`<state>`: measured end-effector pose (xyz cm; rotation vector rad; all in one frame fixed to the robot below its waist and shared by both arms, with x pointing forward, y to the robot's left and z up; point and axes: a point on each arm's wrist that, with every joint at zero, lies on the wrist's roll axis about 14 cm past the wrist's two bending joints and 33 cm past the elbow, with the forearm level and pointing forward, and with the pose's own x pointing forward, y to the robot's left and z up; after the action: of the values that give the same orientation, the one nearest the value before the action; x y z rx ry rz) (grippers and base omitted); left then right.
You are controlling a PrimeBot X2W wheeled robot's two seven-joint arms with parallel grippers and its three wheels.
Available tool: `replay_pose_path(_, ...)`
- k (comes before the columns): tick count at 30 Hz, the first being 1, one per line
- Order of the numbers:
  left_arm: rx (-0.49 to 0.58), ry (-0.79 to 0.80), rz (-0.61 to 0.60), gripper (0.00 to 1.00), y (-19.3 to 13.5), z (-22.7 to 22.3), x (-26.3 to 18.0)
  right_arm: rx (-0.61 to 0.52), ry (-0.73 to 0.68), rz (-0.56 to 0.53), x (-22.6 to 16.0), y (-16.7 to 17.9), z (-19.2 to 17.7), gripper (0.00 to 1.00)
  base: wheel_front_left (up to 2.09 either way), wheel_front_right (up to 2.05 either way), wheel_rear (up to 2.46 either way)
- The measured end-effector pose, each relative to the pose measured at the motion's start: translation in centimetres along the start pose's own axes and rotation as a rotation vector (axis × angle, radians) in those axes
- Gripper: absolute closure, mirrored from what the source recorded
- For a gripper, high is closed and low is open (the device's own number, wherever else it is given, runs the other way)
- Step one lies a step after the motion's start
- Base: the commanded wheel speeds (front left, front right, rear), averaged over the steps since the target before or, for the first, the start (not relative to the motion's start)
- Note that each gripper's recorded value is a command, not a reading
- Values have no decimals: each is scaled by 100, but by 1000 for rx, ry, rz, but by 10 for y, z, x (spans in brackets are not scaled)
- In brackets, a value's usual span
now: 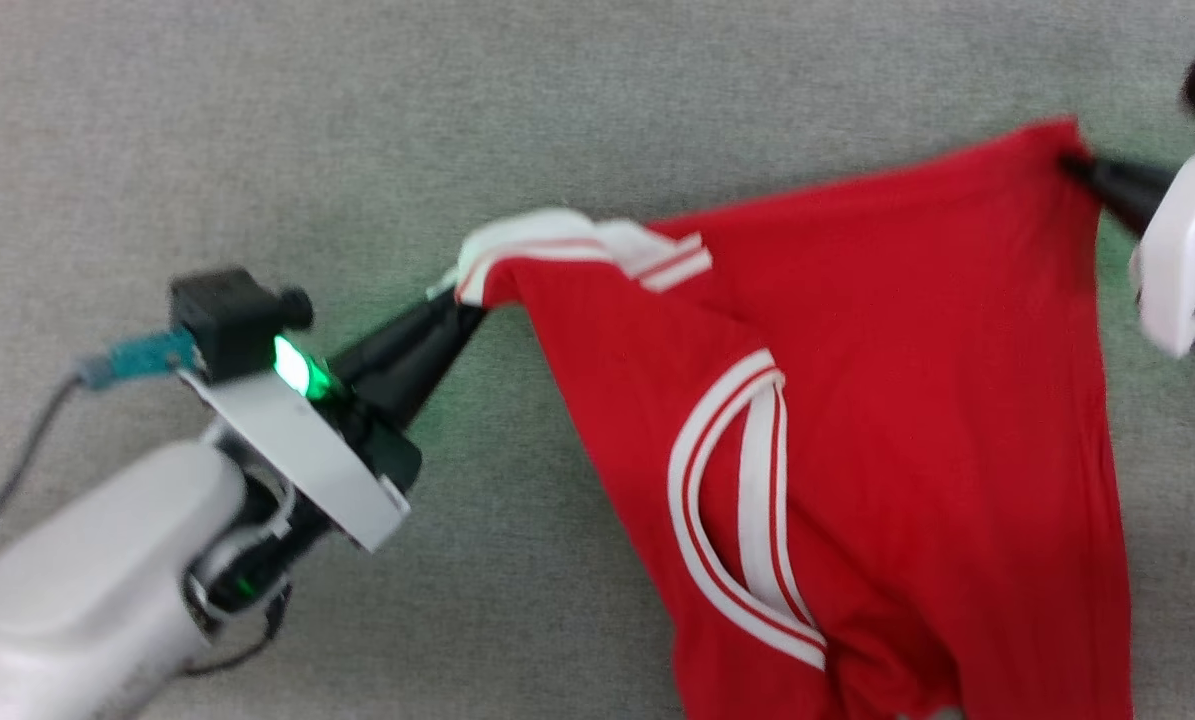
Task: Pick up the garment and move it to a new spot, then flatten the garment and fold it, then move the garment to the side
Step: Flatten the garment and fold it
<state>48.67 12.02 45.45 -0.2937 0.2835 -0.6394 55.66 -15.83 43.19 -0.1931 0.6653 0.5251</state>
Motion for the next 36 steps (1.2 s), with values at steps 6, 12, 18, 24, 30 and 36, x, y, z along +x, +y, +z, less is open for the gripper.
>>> replay_pose_path(6, 58, -31, -77, 100, -7, 46, 23, 57, -150, -135, -13, -50, 49, 100, 0, 0, 0)
replay_pose_path(12, 104, -52, -103, 100, -3, 100, 61, 86, -295, -269, -26, -99, 104, 100, 0, 0, 0)
replay_pose_path(18, 231, -145, -59, 100, 11, 183, 110, 84, -538, -383, -45, -136, 184, 100, 0, 0, 0)
replay_pose_path(24, 354, -458, -12, 100, 4, 301, 134, 46, -867, -504, -93, -160, 256, 100, 0, 0, 0)
replay_pose_path(30, 268, -524, -51, 100, -10, 310, 145, 18, -886, -557, -100, -165, 252, 100, 0, 0, 0)
replay_pose_path(36, 164, -303, -71, 100, 9, 193, 142, 34, -635, -481, -37, -146, 165, 100, 0, 0, 0)
